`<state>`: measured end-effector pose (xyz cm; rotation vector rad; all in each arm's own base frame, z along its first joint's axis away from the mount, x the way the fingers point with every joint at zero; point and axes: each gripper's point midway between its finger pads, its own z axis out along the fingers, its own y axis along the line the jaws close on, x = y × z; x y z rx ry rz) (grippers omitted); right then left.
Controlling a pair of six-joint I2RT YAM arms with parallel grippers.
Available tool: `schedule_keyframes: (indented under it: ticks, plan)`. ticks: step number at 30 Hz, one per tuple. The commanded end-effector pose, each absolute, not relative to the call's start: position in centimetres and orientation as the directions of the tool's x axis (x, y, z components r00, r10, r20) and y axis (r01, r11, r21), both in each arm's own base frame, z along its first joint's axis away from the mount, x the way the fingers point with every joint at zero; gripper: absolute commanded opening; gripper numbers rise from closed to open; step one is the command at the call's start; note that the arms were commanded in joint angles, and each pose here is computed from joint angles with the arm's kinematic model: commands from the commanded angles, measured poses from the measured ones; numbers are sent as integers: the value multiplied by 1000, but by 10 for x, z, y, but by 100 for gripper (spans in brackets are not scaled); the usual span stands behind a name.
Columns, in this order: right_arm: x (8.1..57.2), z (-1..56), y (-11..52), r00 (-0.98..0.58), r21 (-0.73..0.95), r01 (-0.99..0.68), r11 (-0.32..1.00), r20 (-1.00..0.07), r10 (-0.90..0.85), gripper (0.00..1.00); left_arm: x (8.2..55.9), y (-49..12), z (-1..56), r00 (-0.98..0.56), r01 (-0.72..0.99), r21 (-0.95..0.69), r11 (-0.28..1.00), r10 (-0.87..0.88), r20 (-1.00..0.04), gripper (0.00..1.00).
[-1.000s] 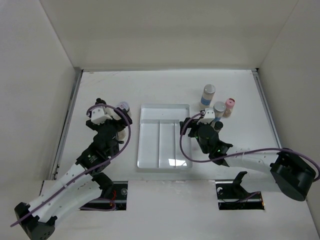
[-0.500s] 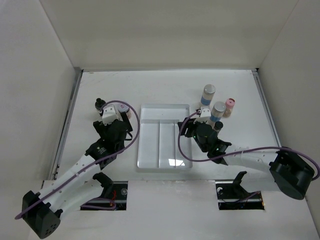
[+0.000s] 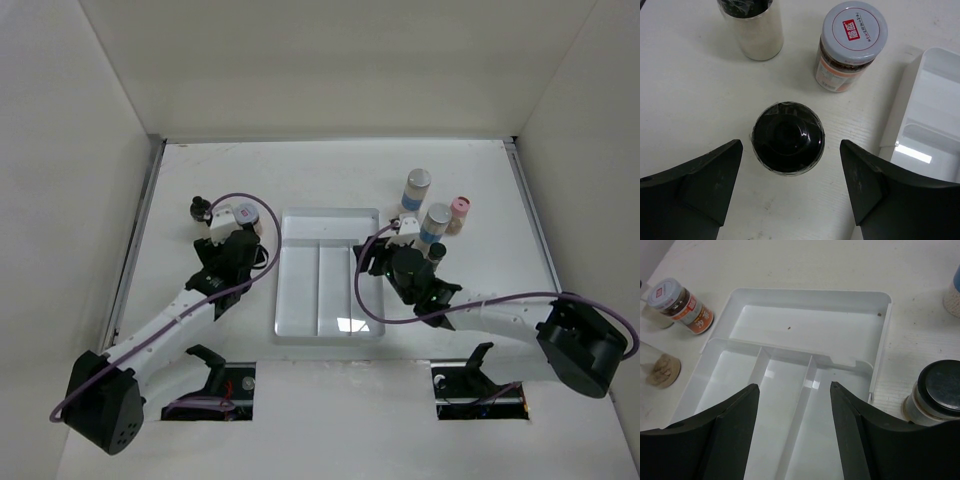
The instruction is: Organize the condiment bottles
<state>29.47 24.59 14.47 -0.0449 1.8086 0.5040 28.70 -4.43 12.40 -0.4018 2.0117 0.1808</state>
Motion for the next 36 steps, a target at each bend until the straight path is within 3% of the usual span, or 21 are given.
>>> schedule_keyframes:
  ticks: [1, 7, 17, 21, 26, 31, 36]
  plan:
    - [299, 161, 260, -280, 344, -323, 882, -925, 258, 65, 299, -49, 131, -356, -352, -126, 927, -257, -898, 77]
    - [300, 157, 264, -288, 335, -331, 882, -926, 243, 65, 309, -43, 126, -364, -365, -129, 922, -269, -892, 64]
    - [300, 167, 254, -261, 357, -320, 877, -924, 281, 68, 311, -38, 111, -402, -382, -109, 918, -271, -875, 66]
    - [300, 160, 255, -277, 350, -320, 880, -923, 266, 69, 311, -36, 122, -369, -383, -130, 914, -280, -886, 52]
    - [302, 163, 249, -257, 366, -311, 877, -921, 293, 73, 307, -45, 167, -287, -333, -204, 921, -305, -908, 40]
    - [302, 169, 248, -245, 371, -308, 876, -921, 304, 82, 309, -86, 218, -226, -216, -260, 941, -307, -925, 40]
    - [300, 177, 243, -227, 398, -308, 864, -913, 340, 82, 329, -141, 256, -167, -86, -306, 948, -317, -934, 39]
